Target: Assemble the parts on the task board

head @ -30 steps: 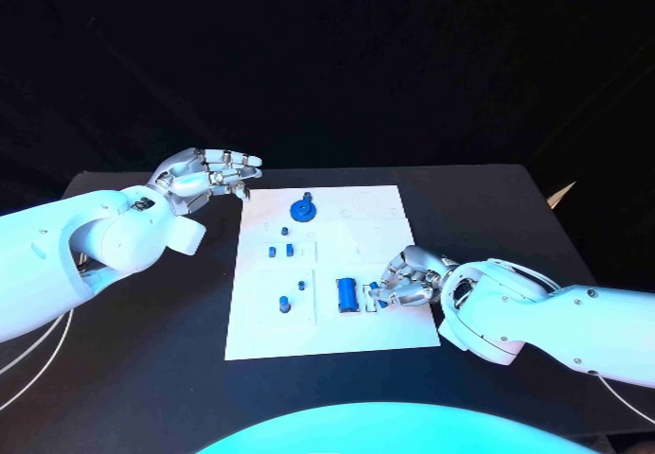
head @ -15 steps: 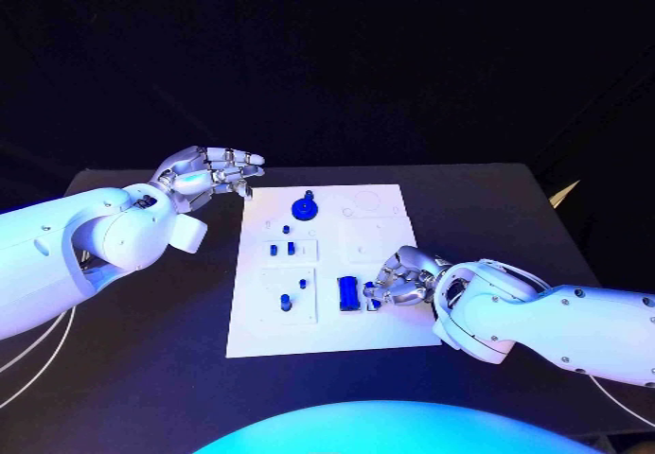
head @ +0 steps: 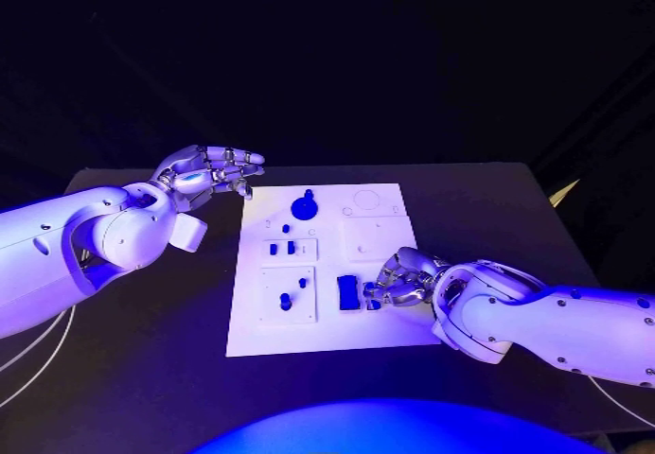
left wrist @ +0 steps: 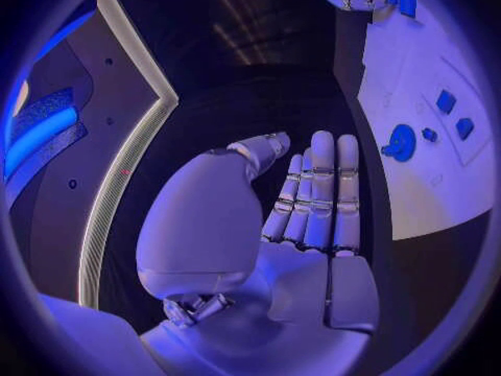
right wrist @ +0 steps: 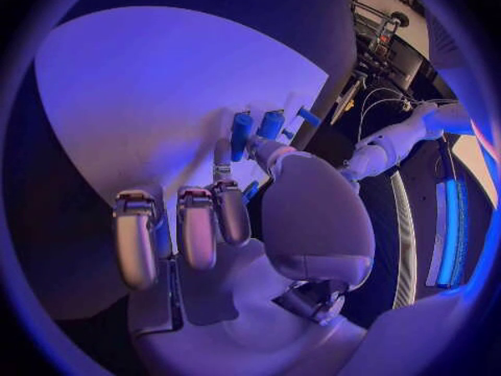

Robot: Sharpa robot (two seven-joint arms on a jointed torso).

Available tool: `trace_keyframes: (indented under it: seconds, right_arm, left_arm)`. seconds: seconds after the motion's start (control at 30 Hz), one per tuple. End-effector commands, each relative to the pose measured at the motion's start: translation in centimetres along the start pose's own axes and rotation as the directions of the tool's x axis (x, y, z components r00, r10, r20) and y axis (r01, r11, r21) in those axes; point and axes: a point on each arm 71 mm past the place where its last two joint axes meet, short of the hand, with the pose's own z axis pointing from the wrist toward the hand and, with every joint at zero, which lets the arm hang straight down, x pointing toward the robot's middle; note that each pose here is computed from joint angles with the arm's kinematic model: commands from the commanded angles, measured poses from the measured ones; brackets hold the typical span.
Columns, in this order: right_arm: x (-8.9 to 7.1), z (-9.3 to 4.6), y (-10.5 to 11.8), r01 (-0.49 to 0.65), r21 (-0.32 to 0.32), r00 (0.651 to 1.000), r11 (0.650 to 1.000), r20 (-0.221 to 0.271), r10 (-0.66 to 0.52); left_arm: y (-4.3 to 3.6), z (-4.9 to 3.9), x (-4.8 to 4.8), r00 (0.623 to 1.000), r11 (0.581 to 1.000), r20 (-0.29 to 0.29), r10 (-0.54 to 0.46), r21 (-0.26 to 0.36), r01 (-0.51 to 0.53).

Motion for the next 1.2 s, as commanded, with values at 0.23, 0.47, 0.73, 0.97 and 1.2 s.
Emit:
trace_keyframes:
  seconds: [0.23, 0.47, 0.73, 0.97, 1.2]
  right_arm:
    - [0.11, -0.02, 0.05, 0.03, -0.006, 1.0, 1.0, 0.002, -0.03]
    - [0.2, -0.04, 0.23, 0.031, -0.014, 1.0, 0.999, 0.0, -0.031]
    - [0.24, -0.04, 0.23, 0.036, -0.015, 0.999, 0.999, -0.006, -0.036]
    - [0.16, 0.03, 0.03, 0.041, -0.008, 0.999, 0.999, -0.005, -0.041]
    - [0.09, 0.01, -0.05, 0.046, -0.007, 0.999, 0.999, -0.002, -0.046]
  left_arm:
    - [-0.1, 0.04, 0.22, 1.0, 1.0, -0.017, -0.01, 0.006, 0.01]
    - [-0.1, 0.05, 0.22, 1.0, 1.0, -0.017, -0.01, 0.006, 0.01]
    - [-0.09, 0.03, 0.16, 1.0, 1.0, -0.015, -0.009, 0.005, 0.009]
    - [-0.07, 0.06, 0.2, 1.0, 1.0, -0.019, -0.01, 0.003, 0.01]
    - [-0.06, 0.07, 0.19, 1.0, 1.0, -0.019, -0.01, 0.002, 0.01]
